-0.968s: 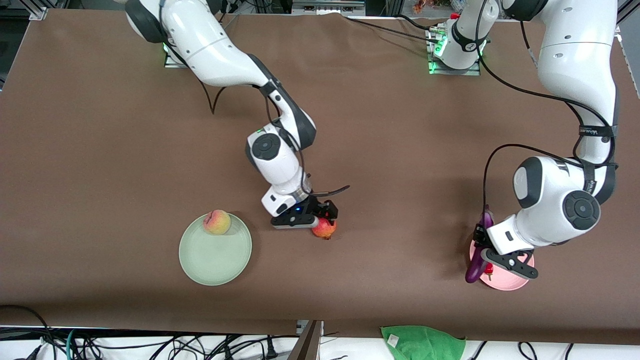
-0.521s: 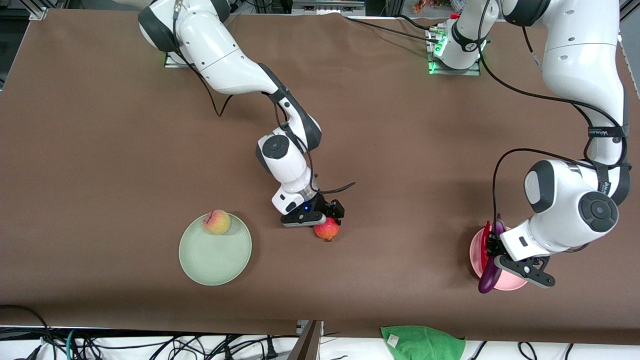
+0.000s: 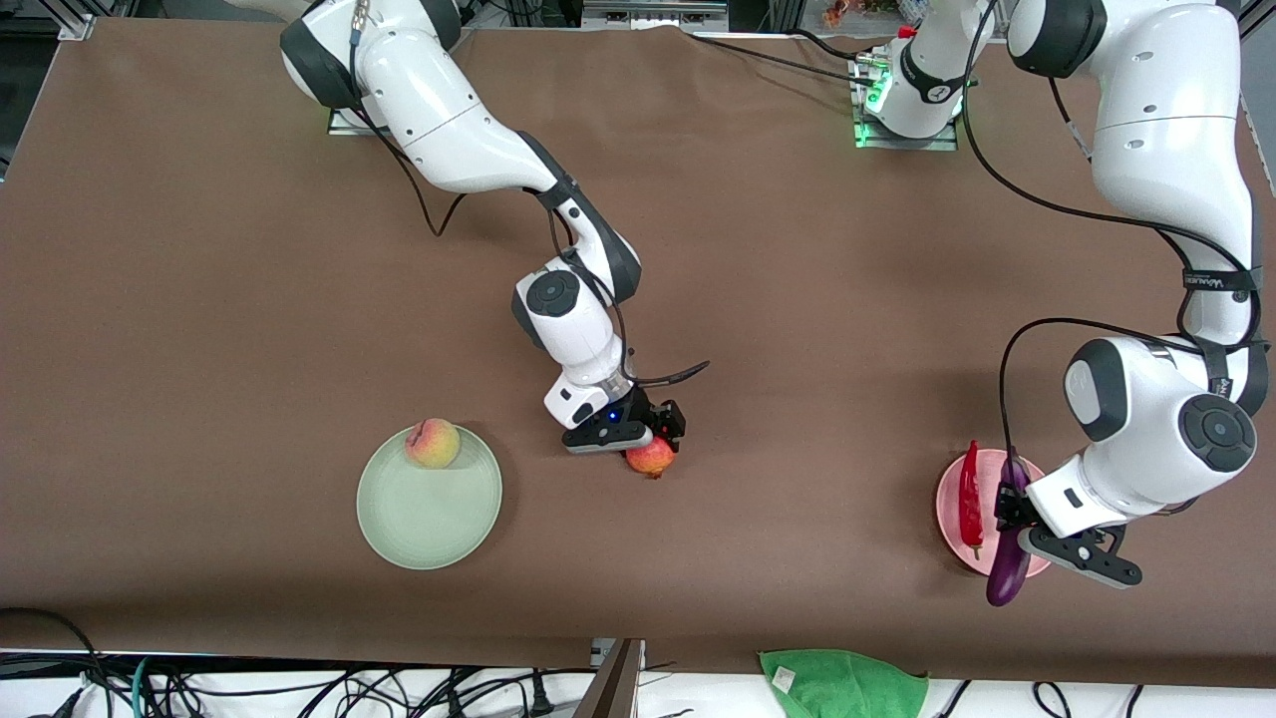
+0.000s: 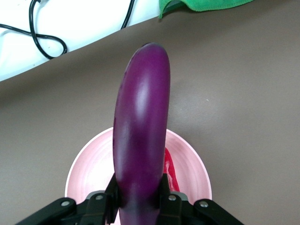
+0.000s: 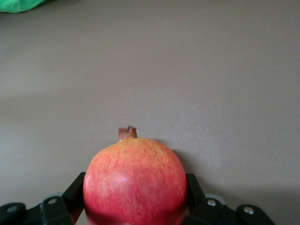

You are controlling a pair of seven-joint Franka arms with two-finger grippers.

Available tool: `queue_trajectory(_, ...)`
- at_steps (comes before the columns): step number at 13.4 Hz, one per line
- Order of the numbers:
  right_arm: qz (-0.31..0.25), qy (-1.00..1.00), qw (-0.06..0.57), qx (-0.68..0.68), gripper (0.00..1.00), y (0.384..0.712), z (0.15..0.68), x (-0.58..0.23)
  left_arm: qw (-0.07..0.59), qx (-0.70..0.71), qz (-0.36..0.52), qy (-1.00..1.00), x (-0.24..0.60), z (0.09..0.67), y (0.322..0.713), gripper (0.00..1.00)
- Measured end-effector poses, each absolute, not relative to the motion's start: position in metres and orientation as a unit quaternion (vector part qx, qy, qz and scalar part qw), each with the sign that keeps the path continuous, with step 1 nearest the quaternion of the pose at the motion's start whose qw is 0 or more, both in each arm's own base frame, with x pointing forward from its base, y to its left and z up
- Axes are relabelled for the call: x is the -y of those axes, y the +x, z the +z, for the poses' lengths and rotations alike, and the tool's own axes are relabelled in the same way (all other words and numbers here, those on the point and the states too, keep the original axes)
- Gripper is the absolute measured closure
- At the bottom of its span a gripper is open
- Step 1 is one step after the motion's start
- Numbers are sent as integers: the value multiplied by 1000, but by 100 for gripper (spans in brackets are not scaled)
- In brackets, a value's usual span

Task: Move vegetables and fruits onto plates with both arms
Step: 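Lower the apple onto the green plate while the left gripper lowers the eggplant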

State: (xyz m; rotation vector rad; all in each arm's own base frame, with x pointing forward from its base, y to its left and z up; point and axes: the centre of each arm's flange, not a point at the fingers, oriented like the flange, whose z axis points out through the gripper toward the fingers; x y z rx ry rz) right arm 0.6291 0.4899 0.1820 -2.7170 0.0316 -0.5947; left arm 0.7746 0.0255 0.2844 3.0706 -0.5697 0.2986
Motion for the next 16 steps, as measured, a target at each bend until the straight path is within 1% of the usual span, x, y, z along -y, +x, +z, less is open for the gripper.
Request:
queue_trajectory(2,-208,-962,176,-12,13,634,191,-488,33,156,97,982,-35,276,774,64)
queue_trajectory(4,-182,-971,154,-17,13,645,210,-479,42,151,100,983,-38,265,775,64)
queue_trajectory(5,-167,-976,141,-17,13,655,228,-465,41,152,103,982,-39,262,775,64)
queue_trajectory(7,-126,-986,110,2,13,681,267,-416,40,155,104,982,-41,259,776,64)
queue_trajectory(9,-88,-991,94,45,13,706,290,-354,40,156,104,981,-44,259,776,64)
queue_trajectory(12,-70,-986,80,127,13,737,289,-264,40,155,103,982,-46,257,775,64)
queue_trajectory(14,-61,-979,71,183,13,746,280,-224,40,155,101,982,-46,254,775,64)
queue_trajectory(16,-58,-974,69,208,13,749,274,-207,41,155,98,982,-46,249,775,64)
